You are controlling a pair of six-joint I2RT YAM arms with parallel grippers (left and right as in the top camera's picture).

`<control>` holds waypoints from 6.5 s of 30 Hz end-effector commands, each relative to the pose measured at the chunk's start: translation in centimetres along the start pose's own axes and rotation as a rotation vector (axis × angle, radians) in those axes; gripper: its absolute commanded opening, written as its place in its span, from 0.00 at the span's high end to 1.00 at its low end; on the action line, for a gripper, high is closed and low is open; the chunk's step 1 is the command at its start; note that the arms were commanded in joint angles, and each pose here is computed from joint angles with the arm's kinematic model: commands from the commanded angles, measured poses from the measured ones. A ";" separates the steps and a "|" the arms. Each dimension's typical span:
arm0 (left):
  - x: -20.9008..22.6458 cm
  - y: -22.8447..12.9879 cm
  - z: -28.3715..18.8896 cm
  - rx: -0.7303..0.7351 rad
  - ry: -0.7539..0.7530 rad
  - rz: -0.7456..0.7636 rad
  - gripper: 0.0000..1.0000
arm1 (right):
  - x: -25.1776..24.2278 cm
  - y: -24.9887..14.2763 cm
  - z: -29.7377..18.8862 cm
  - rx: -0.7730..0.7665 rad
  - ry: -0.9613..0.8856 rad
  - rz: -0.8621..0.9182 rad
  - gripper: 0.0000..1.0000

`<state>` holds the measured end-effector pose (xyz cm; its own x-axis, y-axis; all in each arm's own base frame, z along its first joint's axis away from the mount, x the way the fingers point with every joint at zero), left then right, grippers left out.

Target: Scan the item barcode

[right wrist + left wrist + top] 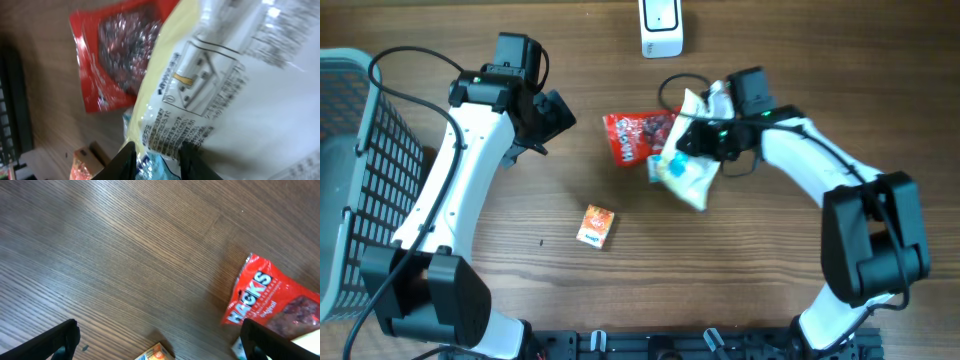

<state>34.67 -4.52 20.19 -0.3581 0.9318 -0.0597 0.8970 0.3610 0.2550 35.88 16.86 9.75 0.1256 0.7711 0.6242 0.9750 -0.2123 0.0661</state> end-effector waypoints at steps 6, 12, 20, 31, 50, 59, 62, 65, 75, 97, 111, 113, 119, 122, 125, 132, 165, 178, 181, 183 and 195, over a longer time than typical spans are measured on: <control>-1.9 -3.0 2.8 0.104 -0.206 0.201 0.00 | 4.0 -2.2 0.0 0.017 -0.019 -0.035 0.83; -4.4 -5.3 2.9 0.171 -0.341 0.297 0.00 | -1.4 2.6 -9.7 -0.143 -0.067 -0.030 0.11; -7.5 -11.6 6.4 0.304 -0.588 0.372 0.00 | -5.9 4.8 -4.7 -0.036 0.082 -0.139 0.00; -12.0 -14.1 10.4 0.356 -0.735 0.385 0.16 | -5.8 5.1 -4.1 -0.027 0.126 -0.069 0.00; -7.9 -4.9 1.4 0.499 -1.434 0.087 0.96 | -6.2 1.3 -9.5 0.161 0.560 0.097 0.00; -8.7 -3.0 1.8 0.424 -1.361 -0.003 0.96 | -3.7 -2.8 -2.6 0.248 0.340 -0.080 0.00; -8.7 -2.4 2.6 0.392 -1.294 -0.081 0.96 | -4.0 -0.9 -5.3 0.043 0.057 -0.191 0.00; -9.0 -1.4 2.2 0.388 -1.295 -0.146 0.96 | -0.8 0.2 -9.4 -0.189 -0.083 -0.421 0.00; -9.1 0.6 1.5 0.408 -1.292 -0.340 0.96 | 8.8 -4.6 -4.6 -0.385 -0.348 -0.828 0.00; -5.6 0.0 1.7 0.404 -1.363 -0.161 0.68 | 8.5 -3.9 -8.0 -0.580 -0.082 -0.518 0.00; 0.5 -7.7 5.2 0.099 -0.179 -0.188 0.37 | 5.6 -1.6 -1.0 -0.205 0.299 -0.193 0.91; -1.3 -8.3 5.1 0.081 -0.204 -0.124 0.53 | 4.5 -2.3 1.7 -0.080 0.340 -0.091 0.96; -6.1 -10.3 5.0 0.070 -0.295 0.023 0.96 | 0.1 -2.3 4.5 -0.055 0.171 0.080 0.96; -6.7 -11.2 5.3 0.091 -0.289 0.055 0.96 | -3.0 0.2 0.8 -0.184 0.049 0.113 0.96; -6.8 -11.1 5.3 0.086 -0.293 0.055 0.96 | -5.5 1.3 -3.0 -0.287 -0.090 0.120 0.96; -8.7 -11.3 6.5 0.068 -0.325 0.091 0.96 | -1.8 0.1 -5.3 -0.184 0.162 0.096 0.96; 3.6 -9.1 -0.1 -0.139 0.065 -0.230 0.00 | -2.6 -6.7 -0.9 0.034 0.198 0.398 0.00; 3.9 -10.1 0.2 -0.083 0.075 -0.221 0.00 | -0.3 -7.0 5.2 -0.122 0.140 0.400 0.00; 3.9 -10.1 0.2 -0.081 0.078 -0.220 0.00 | -1.1 -7.0 6.2 -0.114 0.124 0.455 0.00; 3.9 -10.1 0.2 -0.084 0.075 -0.221 0.00 | -1.9 -6.8 6.6 -0.146 0.089 0.466 0.01; 3.9 -10.1 0.2 -0.083 0.076 -0.221 0.00 | -0.9 -5.7 4.5 -0.162 0.145 0.382 0.96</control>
<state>24.37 -4.70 17.53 -0.5443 0.8370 -0.0564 0.7811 0.5302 0.3299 31.83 21.60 5.33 0.4732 0.4704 0.7448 0.7916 -0.5981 -0.1252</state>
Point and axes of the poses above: each gripper's point midway between its finger pads, its own z axis out along the fingers, its own x axis along the line the jaws close on, y = z × x, the point moved 6 cm from there along -z, back along the fingers, and after that the axes turned 12 degrees about z, right-handed, at the moved point
